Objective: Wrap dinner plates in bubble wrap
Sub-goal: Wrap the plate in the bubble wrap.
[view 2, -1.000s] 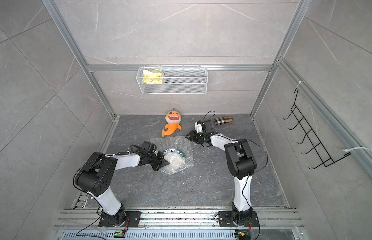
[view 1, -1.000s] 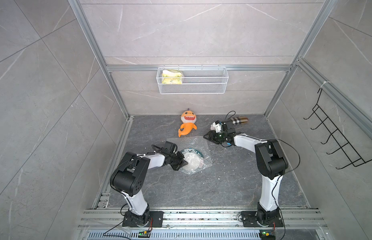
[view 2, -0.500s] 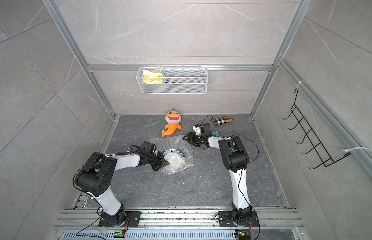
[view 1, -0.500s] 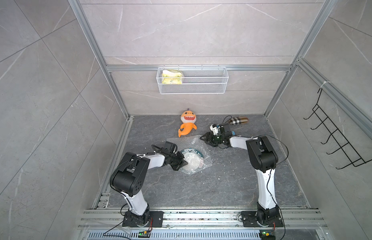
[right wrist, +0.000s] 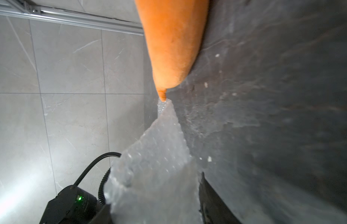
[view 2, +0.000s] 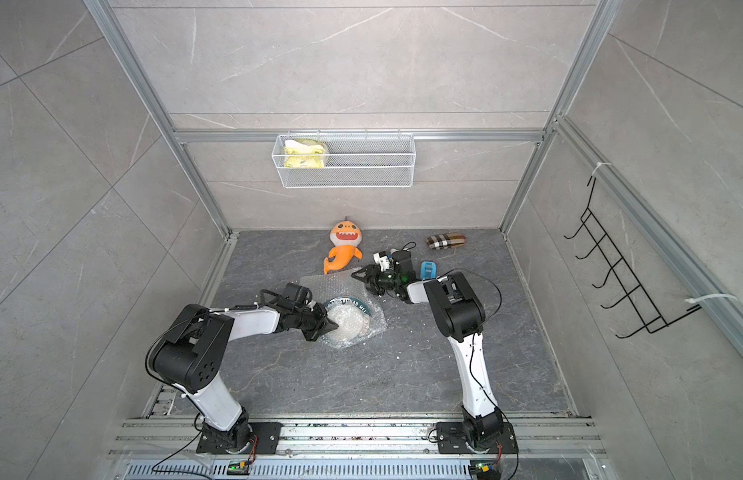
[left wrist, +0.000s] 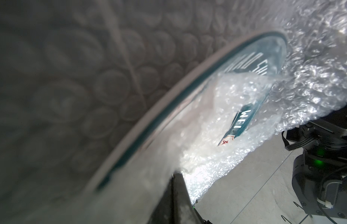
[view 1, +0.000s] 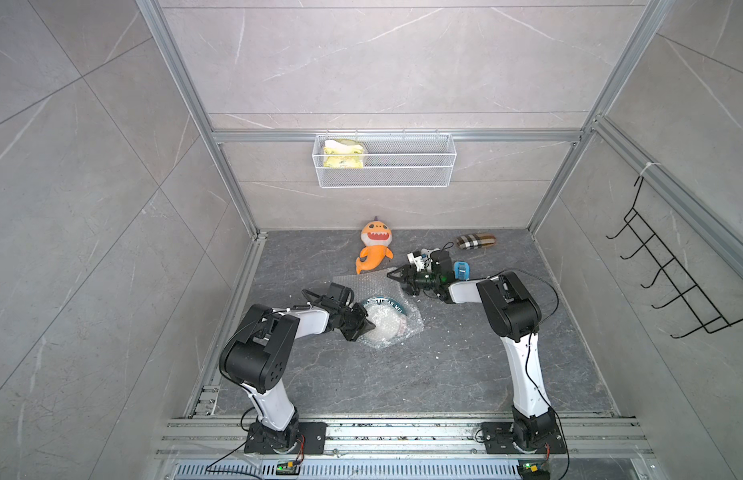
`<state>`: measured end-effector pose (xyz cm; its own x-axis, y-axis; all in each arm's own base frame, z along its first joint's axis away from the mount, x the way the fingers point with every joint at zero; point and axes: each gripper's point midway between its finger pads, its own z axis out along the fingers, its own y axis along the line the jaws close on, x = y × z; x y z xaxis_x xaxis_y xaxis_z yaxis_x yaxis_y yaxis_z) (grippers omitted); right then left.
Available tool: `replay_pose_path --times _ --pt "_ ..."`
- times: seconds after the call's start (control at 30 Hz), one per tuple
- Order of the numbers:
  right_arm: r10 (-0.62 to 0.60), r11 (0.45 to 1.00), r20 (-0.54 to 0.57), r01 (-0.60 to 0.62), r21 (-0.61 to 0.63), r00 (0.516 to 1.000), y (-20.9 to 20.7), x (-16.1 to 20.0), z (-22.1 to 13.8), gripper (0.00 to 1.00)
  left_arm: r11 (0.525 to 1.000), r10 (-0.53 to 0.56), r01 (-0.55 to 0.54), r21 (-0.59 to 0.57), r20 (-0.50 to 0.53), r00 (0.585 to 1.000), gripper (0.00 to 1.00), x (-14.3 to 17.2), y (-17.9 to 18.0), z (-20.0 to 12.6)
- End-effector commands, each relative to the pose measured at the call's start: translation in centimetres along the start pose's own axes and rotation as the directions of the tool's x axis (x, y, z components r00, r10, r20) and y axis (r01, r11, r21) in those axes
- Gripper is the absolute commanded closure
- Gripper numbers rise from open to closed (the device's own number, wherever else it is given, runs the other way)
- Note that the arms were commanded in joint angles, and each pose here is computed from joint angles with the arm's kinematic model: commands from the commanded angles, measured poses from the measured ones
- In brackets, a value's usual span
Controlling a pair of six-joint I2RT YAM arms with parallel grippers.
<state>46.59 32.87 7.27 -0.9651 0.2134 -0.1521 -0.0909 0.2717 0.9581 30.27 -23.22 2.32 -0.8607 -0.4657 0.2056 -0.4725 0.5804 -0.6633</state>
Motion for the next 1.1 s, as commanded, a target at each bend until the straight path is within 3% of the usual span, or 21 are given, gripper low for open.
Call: replay_pose_path --times 0.0,0.13,0.3,0.53,0.67,1.07 --pt "-0.028 0.998 -0.013 0.027 -0.063 1.000 3.2 0.8 -0.5 0.61 0.971 -0.093 0.101 -0.215 0.047 0.995 1.00 0.0 6.9 0.7" --pt "-0.062 0.998 -0.019 0.061 -0.022 0.998 4.0 2.0 -1.4 0.63 0.971 -0.101 0.108 -0.212 0.043 0.994 1.00 0.0 7.0 0.8" --pt "-0.084 0.996 -0.042 0.085 0.023 0.996 4.2 4.2 -1.8 0.73 0.972 -0.104 0.110 -0.206 0.041 0.994 1.00 -0.1 7.1 1.0" --pt "-0.140 0.970 -0.111 0.159 0.183 0.984 3.6 7.9 -1.2 0.73 0.974 -0.102 0.107 -0.199 0.037 0.994 1.00 -0.4 7.0 1.4" --pt "-0.105 0.965 -0.143 0.135 0.223 0.984 1.8 9.5 0.1 0.74 0.976 -0.099 0.104 -0.191 0.033 0.994 1.00 -0.5 6.9 1.6" --pt "-0.057 0.950 -0.223 0.122 0.289 0.973 2.2 14.0 3.4 0.87 0.979 -0.108 0.112 -0.171 0.031 0.994 1.00 -0.7 7.1 1.7"
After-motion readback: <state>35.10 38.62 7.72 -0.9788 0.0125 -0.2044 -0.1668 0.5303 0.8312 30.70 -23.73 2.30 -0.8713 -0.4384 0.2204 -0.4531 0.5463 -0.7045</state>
